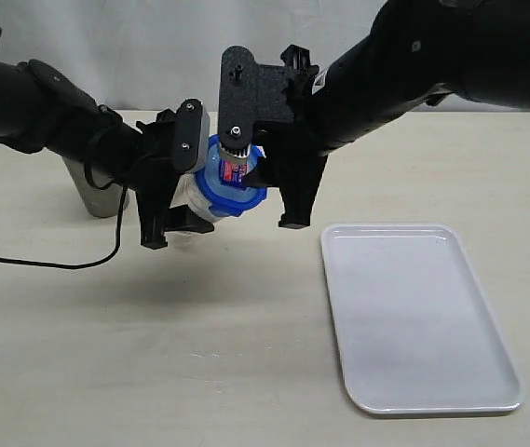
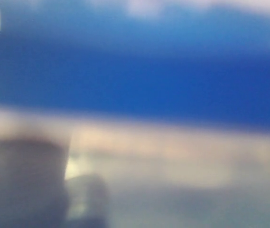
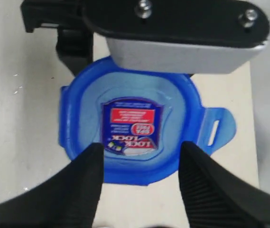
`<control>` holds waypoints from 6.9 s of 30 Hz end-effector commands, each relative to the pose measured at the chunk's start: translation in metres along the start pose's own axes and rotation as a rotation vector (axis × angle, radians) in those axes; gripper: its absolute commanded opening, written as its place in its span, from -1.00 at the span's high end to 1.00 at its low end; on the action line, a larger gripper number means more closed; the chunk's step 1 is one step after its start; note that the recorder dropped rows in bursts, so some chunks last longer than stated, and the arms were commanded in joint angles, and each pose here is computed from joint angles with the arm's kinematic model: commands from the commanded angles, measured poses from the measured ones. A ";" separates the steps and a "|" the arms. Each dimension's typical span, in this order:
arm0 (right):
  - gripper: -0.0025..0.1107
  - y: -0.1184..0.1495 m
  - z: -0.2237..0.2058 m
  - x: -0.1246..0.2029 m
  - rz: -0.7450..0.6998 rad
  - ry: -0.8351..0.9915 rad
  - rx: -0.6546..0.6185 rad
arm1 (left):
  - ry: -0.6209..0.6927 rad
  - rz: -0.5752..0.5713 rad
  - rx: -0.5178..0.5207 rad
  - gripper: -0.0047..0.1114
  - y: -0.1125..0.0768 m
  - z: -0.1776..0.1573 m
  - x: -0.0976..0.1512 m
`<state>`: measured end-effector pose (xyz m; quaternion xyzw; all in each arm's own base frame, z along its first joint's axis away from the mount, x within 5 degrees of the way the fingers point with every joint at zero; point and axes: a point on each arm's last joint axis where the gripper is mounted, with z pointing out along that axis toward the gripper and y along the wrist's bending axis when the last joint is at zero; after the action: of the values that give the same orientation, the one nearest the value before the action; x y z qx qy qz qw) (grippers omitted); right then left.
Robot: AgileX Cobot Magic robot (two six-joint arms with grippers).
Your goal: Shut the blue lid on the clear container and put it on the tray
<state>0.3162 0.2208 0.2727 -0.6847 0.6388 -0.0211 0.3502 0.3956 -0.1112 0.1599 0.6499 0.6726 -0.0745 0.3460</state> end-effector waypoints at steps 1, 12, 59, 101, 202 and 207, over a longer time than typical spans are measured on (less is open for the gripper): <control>0.16 -0.007 0.002 -0.003 -0.047 -0.032 0.081 | -0.032 0.023 0.012 0.92 -0.002 -0.002 -0.008; 0.22 -0.007 0.028 0.011 0.010 0.003 0.027 | -0.079 0.024 0.086 0.92 -0.008 -0.003 -0.012; 0.82 -0.036 -0.066 0.008 0.774 -0.179 0.111 | -0.430 -0.431 0.148 0.92 -0.006 0.020 0.001; 0.89 -0.011 0.024 0.028 0.880 -0.027 -0.172 | -0.419 -0.455 0.260 -0.52 -0.017 0.030 0.035; 0.17 -0.103 -0.068 0.083 0.276 -0.128 -0.210 | -0.114 0.078 0.038 0.92 0.001 0.003 -0.041; 0.16 -0.059 -0.043 0.085 0.035 -0.086 -0.358 | -0.089 0.113 0.026 0.92 -0.001 0.008 -0.045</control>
<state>0.3760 0.1181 0.3127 -0.6605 0.6863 0.1300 0.2754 0.3937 -0.1488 0.1741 0.6732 0.6343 -0.1082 0.3644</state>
